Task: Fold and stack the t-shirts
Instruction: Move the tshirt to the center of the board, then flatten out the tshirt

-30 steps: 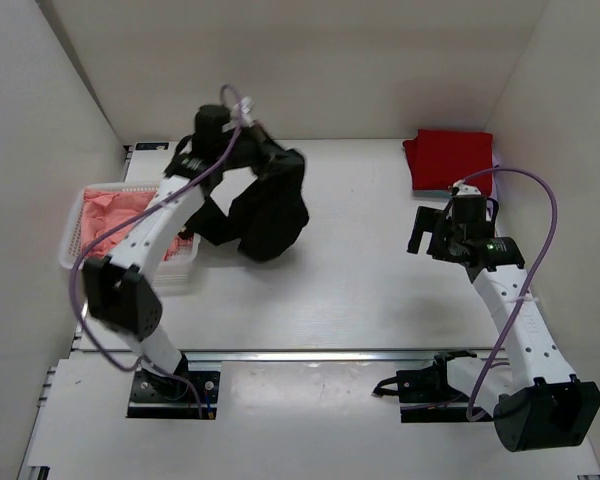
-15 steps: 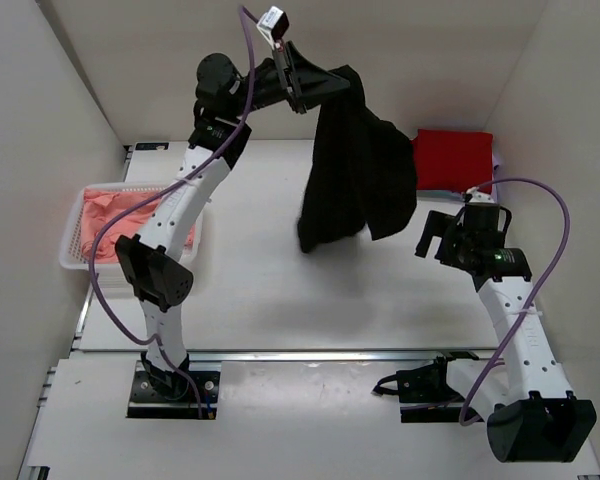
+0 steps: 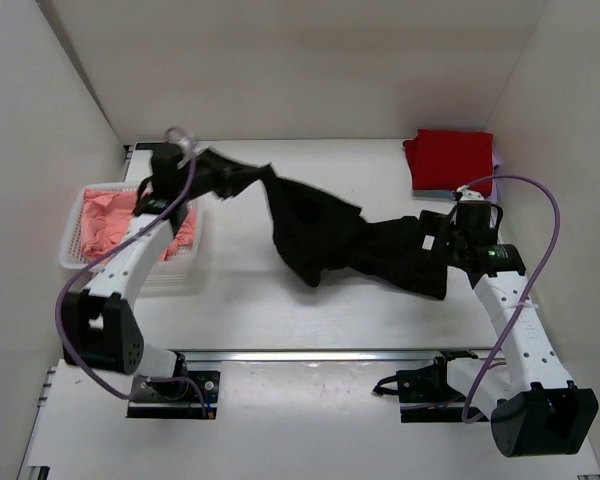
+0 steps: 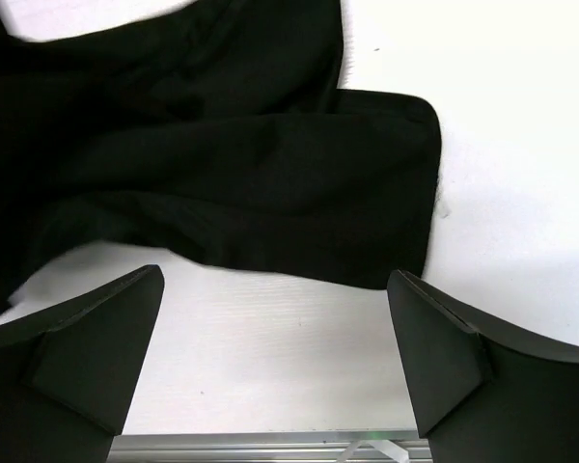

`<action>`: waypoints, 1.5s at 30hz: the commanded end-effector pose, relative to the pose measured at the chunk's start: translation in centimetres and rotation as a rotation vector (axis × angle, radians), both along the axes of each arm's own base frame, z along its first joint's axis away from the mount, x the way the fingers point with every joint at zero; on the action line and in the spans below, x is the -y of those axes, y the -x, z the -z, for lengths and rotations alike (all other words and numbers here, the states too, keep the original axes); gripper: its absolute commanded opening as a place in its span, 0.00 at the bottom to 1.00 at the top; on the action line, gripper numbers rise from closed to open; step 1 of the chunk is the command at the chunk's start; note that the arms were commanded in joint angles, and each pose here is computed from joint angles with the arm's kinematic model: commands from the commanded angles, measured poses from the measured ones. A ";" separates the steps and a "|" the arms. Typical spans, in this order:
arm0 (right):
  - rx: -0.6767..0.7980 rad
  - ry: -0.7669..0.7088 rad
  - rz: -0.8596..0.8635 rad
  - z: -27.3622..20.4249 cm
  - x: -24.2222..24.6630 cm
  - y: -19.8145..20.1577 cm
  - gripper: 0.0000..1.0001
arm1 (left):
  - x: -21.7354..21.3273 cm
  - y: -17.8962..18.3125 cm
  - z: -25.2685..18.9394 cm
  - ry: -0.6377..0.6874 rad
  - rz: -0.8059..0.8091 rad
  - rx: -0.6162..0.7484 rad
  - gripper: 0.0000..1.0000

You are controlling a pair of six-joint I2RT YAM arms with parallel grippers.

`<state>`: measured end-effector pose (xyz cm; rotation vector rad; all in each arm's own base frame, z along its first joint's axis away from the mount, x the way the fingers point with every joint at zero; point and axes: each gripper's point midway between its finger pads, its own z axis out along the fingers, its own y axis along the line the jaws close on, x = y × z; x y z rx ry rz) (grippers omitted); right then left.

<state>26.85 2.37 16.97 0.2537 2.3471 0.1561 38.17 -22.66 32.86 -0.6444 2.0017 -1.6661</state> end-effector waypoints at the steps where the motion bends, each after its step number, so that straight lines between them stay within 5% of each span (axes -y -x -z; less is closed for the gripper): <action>1: 0.002 0.056 -0.024 -0.4 -0.1 -0.4 0.99 | -9.0 1.2 6.2 -0.267 -0.272 -0.052 0.34; 7: -0.087 0.089 -0.119 1.6 -2.1 -0.2 1.00 | -7.0 1.8 9.1 -0.410 -0.143 -0.022 0.48; 22: -0.232 0.125 0.049 7.5 1.7 -1.1 0.91 | -5.1 5.8 23.0 -0.832 0.116 -0.224 0.47; 32: -0.384 0.122 0.037 12.3 1.0 -0.1 0.96 | -3.1 11.6 25.1 -0.875 0.226 -0.253 0.48; 41: -0.479 0.156 0.028 14.6 -0.1 -0.4 0.97 | -1.1 12.6 30.2 -0.937 0.310 -0.304 0.55; 44: -0.529 0.166 0.002 15.2 -0.5 -0.3 0.81 | -0.1 12.8 31.9 -0.990 0.364 -0.318 0.58; 45: -0.555 0.142 -0.012 15.5 -1.0 0.1 0.54 | 0.1 13.2 32.3 -1.006 0.384 -0.329 0.58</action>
